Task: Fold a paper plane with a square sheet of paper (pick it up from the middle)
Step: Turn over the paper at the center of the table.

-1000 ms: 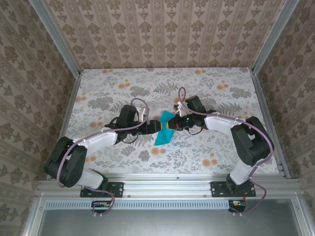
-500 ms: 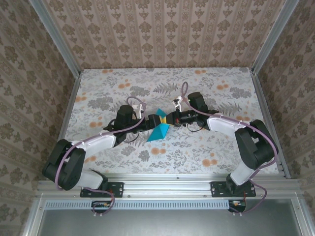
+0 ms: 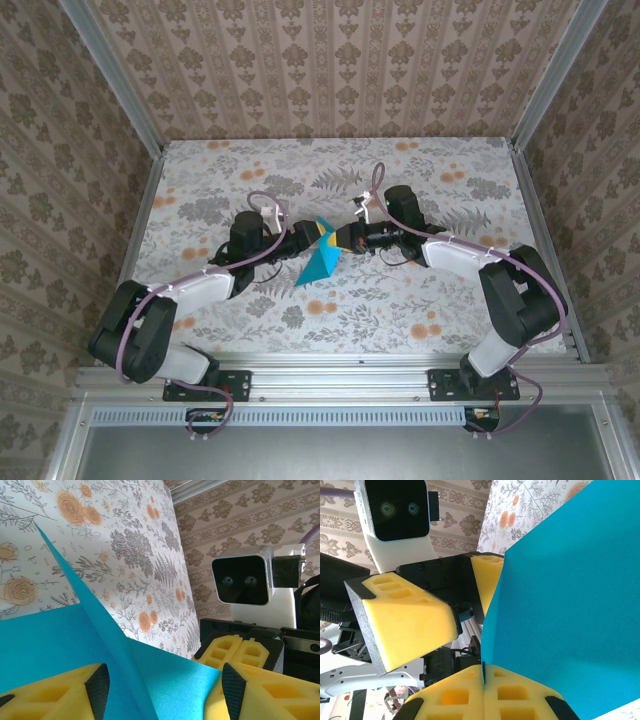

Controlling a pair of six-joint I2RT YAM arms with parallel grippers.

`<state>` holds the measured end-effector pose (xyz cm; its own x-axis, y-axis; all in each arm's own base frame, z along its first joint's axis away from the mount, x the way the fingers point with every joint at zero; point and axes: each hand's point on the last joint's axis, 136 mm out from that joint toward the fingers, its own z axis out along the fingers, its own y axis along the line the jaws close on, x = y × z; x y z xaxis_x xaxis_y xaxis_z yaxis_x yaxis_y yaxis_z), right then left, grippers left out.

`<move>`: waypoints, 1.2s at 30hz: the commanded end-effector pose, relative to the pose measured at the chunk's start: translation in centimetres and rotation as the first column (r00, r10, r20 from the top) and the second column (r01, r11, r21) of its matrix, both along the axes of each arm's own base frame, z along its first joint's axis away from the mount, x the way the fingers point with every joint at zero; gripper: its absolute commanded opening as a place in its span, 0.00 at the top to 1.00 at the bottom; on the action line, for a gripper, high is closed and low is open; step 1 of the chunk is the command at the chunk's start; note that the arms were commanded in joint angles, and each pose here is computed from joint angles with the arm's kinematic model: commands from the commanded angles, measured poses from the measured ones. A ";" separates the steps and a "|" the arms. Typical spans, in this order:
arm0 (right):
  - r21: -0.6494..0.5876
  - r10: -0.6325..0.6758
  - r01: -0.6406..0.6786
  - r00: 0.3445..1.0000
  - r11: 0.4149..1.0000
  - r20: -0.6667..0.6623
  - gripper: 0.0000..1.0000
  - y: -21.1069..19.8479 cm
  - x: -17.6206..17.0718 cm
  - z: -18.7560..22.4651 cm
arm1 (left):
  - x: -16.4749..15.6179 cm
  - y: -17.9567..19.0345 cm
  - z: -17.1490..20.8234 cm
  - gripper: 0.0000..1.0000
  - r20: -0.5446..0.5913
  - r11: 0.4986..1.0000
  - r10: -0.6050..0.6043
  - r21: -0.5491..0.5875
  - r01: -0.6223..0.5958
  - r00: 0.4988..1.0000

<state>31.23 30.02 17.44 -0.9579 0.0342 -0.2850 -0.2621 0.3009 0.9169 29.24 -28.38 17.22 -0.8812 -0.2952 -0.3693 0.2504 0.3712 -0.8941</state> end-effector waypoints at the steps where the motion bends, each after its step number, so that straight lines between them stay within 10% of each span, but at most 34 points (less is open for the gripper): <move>1: 0.044 0.011 -0.012 1.000 0.999 0.022 0.94 -0.1 -0.3 1.3 | -0.2 -0.8 2.1 0.39 0.023 0.998 -0.039 -0.057 0.040 0.999; 36: 0.042 -0.038 0.041 0.997 0.998 -0.067 0.91 -0.8 1.5 -1.0 | -1.1 -1.8 1.9 0.73 0.005 0.991 -0.135 -0.012 0.135 0.991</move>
<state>32.72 29.19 16.48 -0.9706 0.0948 -0.2211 -0.1857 0.2890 0.9392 28.08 -29.57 18.33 -0.9175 -0.2150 -0.3346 0.2536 0.3316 -0.9087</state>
